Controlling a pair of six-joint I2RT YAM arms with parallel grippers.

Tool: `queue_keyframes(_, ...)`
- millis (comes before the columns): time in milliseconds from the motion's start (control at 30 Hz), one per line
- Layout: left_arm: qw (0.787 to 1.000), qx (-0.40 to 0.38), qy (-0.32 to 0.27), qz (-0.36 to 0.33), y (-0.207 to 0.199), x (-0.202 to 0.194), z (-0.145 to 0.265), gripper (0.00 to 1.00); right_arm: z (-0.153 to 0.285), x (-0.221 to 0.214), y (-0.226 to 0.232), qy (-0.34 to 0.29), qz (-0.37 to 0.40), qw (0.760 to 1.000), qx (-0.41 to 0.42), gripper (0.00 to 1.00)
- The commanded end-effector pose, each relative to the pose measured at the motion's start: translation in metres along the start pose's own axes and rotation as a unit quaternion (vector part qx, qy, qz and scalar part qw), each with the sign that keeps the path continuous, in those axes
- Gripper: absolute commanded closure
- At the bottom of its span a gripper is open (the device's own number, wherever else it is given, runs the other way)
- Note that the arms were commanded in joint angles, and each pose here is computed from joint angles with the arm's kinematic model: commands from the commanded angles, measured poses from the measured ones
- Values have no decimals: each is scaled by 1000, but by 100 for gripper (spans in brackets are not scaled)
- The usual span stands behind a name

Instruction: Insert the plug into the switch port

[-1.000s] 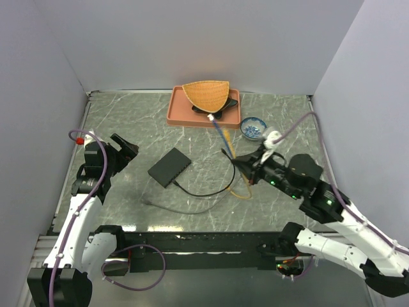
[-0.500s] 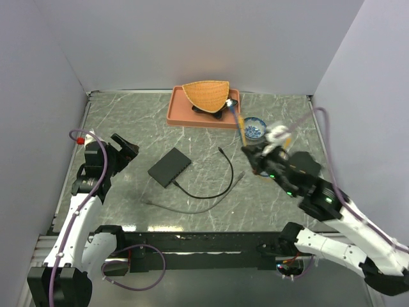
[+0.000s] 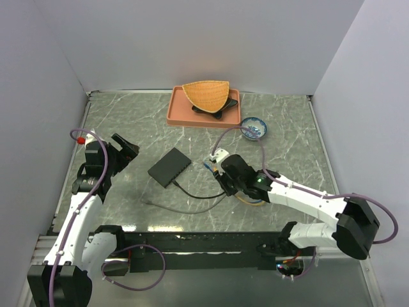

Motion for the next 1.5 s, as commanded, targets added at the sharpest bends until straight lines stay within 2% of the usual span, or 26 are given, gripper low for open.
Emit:
queue_keyframes(0,1000,-27,-12,-3,-9,8,-1,4,6,23,0,-17,-18,1000,-12,50)
queue_keyframes(33,1000,-29,-12,-3,-9,8,-1,4,9,27,-2,-21,-20,999,-24,41)
queue_keyframes(67,1000,-29,-11,-4,-9,8,-1,4,11,30,-3,-26,-21,999,-28,26)
queue_keyframes(167,1000,-27,-10,-7,-9,8,-1,4,17,41,-4,-51,-26,998,-36,10)
queue_keyframes(200,1000,-27,-11,-7,-9,8,-1,4,18,44,-4,-57,-25,997,-34,9)
queue_keyframes(267,1000,-27,-10,-7,-9,8,-1,4,16,50,-3,-71,-27,997,-27,9)
queue_keyframes(533,1000,-26,-8,-12,-9,8,-3,4,-29,54,9,-40,-32,999,5,16)
queue_keyframes(633,1000,-26,-5,-14,-9,7,-4,4,-47,54,12,-31,-34,999,4,19)
queue_keyframes(700,1000,-26,-5,-13,-8,7,-5,4,-59,54,13,-14,-37,999,-2,28)
queue_keyframes(867,1000,-24,0,-16,-7,6,-8,4,-80,51,17,15,-37,999,-4,32)
queue_keyframes(1033,1000,-21,3,-16,-5,4,-12,4,-89,49,16,31,-45,998,-20,36)
queue_keyframes(1200,1000,-20,8,-17,-4,3,-15,4,-82,44,8,22,-67,997,-36,37)
queue_keyframes(1267,1000,-19,8,-17,-5,3,-15,4,-78,45,1,10,-83,996,-35,37)
queue_keyframes(1467,1000,-22,7,-15,-4,2,-15,4,-78,34,-10,23,-115,993,-21,37)
Point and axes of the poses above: each gripper's point midway between its finger pads, its own z axis back along the fingers, its own y axis along the line the jaws close on, x = y × z, the point moved 10 cm from there along z, back along the fingers, and after that the axes turned 1 degree about z, right-handed, at the moved point
